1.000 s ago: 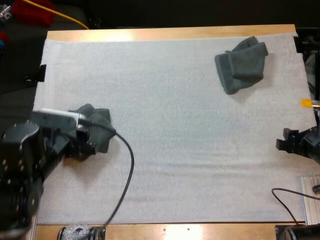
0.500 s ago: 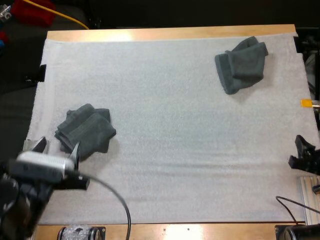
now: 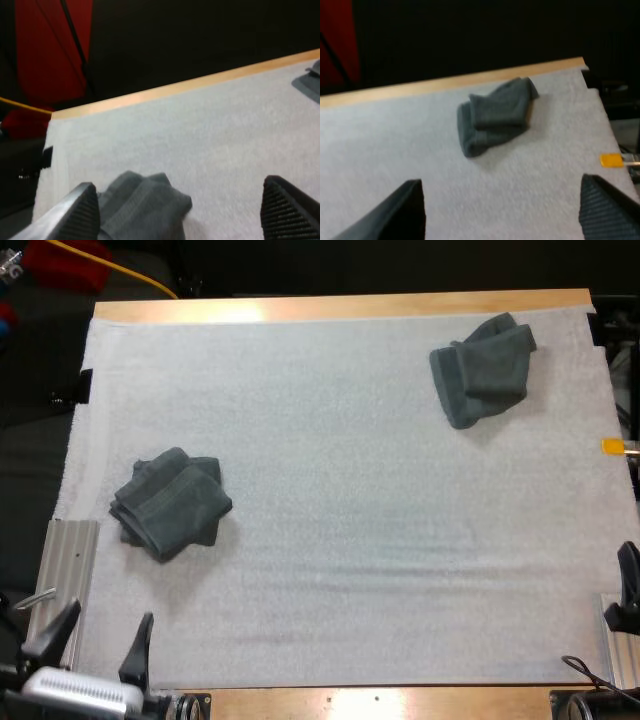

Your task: Pick towel from pile, fold and stack

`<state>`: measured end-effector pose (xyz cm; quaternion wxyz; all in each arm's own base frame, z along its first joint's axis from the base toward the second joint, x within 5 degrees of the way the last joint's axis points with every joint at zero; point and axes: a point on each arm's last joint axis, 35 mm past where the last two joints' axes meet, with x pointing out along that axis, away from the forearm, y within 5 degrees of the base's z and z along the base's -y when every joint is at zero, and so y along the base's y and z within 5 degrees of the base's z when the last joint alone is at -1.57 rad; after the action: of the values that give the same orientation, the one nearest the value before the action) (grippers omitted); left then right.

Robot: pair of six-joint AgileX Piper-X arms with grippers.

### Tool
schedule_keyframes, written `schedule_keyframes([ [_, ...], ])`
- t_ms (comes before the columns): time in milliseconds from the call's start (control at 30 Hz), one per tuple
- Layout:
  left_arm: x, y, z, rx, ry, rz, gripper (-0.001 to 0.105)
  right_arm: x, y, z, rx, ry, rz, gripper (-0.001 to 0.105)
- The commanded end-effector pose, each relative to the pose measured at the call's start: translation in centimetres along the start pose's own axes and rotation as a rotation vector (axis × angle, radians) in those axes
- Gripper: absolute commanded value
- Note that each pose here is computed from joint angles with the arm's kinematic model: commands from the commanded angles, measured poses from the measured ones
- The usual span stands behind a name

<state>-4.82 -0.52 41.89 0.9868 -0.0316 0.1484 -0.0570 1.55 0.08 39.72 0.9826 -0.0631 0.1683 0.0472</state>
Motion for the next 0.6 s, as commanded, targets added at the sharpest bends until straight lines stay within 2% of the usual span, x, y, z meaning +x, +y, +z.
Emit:
schedule_keyframes([
  [0, -0.3, 0.1, -0.8, 0.004, 0.007, 0.004, 0.065, -0.6, 0.0, -0.3, 0.009, -0.009, 0.004, 0.063],
  [200, -1.5, 0.1, -4.5, 0.002, 0.025, 0.005, 0.065, -2.4, 0.1, -1.8, 0.009, -0.002, 0.003, 0.063],
  [233, -1.2, 0.1, -4.8, -0.005, 0.052, 0.006, 0.065, -2.7, 0.2, -2.1, 0.007, -0.001, 0.003, 0.063],
  [567, -0.5, 0.3, -6.3, -0.075, 0.181, 0.02, 0.065, -5.3, 0.4, -4.5, -0.024, -0.004, 0.003, 0.063],
])
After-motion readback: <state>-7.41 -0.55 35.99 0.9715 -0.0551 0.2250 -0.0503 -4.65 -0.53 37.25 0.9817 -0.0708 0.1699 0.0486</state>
